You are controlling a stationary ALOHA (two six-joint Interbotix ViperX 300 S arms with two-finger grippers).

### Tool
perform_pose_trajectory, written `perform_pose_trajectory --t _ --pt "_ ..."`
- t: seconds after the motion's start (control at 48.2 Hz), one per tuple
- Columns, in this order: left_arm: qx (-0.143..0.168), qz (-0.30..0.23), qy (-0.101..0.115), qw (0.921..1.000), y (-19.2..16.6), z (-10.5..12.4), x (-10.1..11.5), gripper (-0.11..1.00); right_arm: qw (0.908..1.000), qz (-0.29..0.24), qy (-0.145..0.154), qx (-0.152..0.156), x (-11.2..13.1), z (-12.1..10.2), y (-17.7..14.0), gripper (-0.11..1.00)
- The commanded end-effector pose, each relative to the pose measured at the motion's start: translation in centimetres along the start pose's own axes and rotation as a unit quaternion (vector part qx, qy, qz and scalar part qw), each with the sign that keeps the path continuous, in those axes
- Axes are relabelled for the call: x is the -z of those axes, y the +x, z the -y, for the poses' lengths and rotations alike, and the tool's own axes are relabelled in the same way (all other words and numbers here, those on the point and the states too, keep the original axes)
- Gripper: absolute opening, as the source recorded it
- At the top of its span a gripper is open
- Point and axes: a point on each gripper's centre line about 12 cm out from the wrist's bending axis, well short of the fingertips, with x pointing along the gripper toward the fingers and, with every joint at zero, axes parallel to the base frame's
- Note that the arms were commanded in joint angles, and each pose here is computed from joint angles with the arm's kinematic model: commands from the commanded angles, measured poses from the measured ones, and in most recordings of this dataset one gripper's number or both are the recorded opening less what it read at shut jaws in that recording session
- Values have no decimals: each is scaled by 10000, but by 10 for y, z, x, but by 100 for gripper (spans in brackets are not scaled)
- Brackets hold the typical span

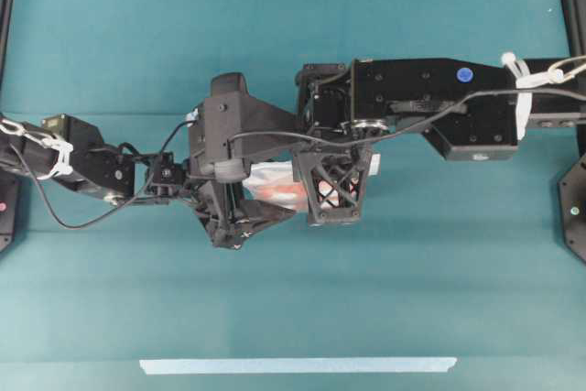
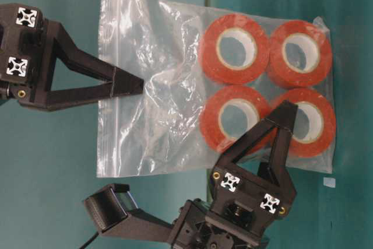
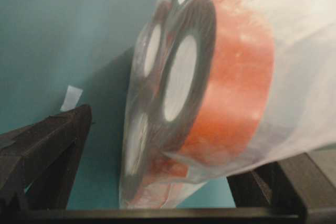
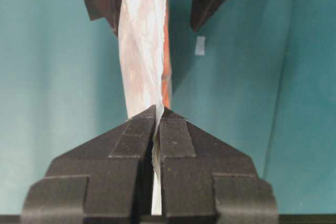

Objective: Hand over the clear zip bag and make it stand upright.
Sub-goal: 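Move the open left gripper toward the bag's bottom edge, then close the left gripper on the bag's lower edge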

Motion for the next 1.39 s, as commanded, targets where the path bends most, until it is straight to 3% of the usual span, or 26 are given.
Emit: perform_pose_trajectory --t 0.0,0.705,0.809,0.934,0.975,1.224,1.369 --pt "50 129 14 9999 3 2 -6 96 9999 124 21 1 -1 -1 -8 3" --pt "40 35 7 10000 12 4 -6 85 9999 139 28 2 0 -1 -6 3" --pt "50 -42 5 10000 15 7 -6 70 9999 131 35 1 1 -1 -6 3" --pt "39 -119 72 9999 16 8 -5 35 9999 124 35 0 1 -1 -5 3" --pt "30 -123 123 9998 16 8 -5 27 9999 124 43 0 1 -1 -5 3" --pt "62 -174 826 9964 16 10 -2 27 9999 109 45 -9 1 -2 -4 3" --pt "56 -210 1048 9943 15 10 -1 27 9999 110 48 -18 1 -3 -5 3"
